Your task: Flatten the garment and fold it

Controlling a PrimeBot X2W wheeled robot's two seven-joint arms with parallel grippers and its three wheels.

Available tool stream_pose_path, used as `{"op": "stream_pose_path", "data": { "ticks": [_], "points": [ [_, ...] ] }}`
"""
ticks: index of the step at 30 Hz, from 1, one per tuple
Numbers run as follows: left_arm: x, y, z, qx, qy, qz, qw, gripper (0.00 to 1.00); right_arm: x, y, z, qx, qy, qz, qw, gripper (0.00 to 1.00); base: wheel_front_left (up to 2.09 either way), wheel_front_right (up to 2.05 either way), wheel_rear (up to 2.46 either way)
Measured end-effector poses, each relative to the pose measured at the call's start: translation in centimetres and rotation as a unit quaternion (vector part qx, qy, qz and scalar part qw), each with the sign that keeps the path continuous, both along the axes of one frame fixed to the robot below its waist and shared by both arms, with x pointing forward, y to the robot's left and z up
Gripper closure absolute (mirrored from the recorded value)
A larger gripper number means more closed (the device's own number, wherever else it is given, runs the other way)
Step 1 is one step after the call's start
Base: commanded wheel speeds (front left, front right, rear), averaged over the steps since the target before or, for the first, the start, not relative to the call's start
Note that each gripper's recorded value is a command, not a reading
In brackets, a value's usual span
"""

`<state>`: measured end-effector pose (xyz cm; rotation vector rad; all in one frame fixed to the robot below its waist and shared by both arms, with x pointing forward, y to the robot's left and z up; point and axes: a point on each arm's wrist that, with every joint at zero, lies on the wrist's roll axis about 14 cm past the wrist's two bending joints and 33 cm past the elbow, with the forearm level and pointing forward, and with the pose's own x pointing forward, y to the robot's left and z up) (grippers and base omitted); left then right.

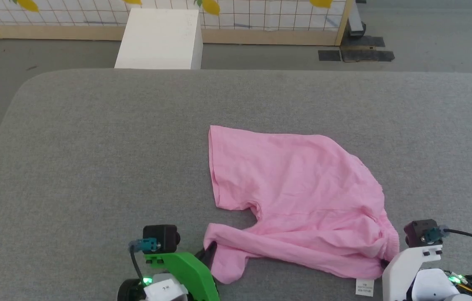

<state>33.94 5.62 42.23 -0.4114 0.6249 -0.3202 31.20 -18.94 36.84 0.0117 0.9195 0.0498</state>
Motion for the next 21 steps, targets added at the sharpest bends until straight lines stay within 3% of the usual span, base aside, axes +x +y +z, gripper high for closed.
{"op": "stream_pose_path", "data": {
  "ticks": [5,11,17,21],
  "points": [
    [1.2,0.6,2.7,-0.015,-0.065,0.022,0.998,1.0,1.0,-0.4,2.7,0.022,-0.082,-0.021,0.996,1.0,0.0,0.0,0.0],
    [3.2,0.6,9.2,-0.06,-0.18,0.025,0.982,1.0,2.2,-0.6,7.6,0.032,-0.178,-0.027,0.983,1.0,0.0,0.0,0.0],
    [6.5,0.4,17.4,-0.067,-0.295,-0.026,0.953,1.0,6.1,0.9,15.4,-0.001,-0.274,0.028,0.961,1.0,0.0,0.0,0.0],
    [9.7,0.8,21.3,-0.082,-0.332,-0.029,0.939,1.0,9.8,1.4,18.4,-0.02,-0.288,0.068,0.955,1.0,0.0,0.0,0.0]
  ]
}}
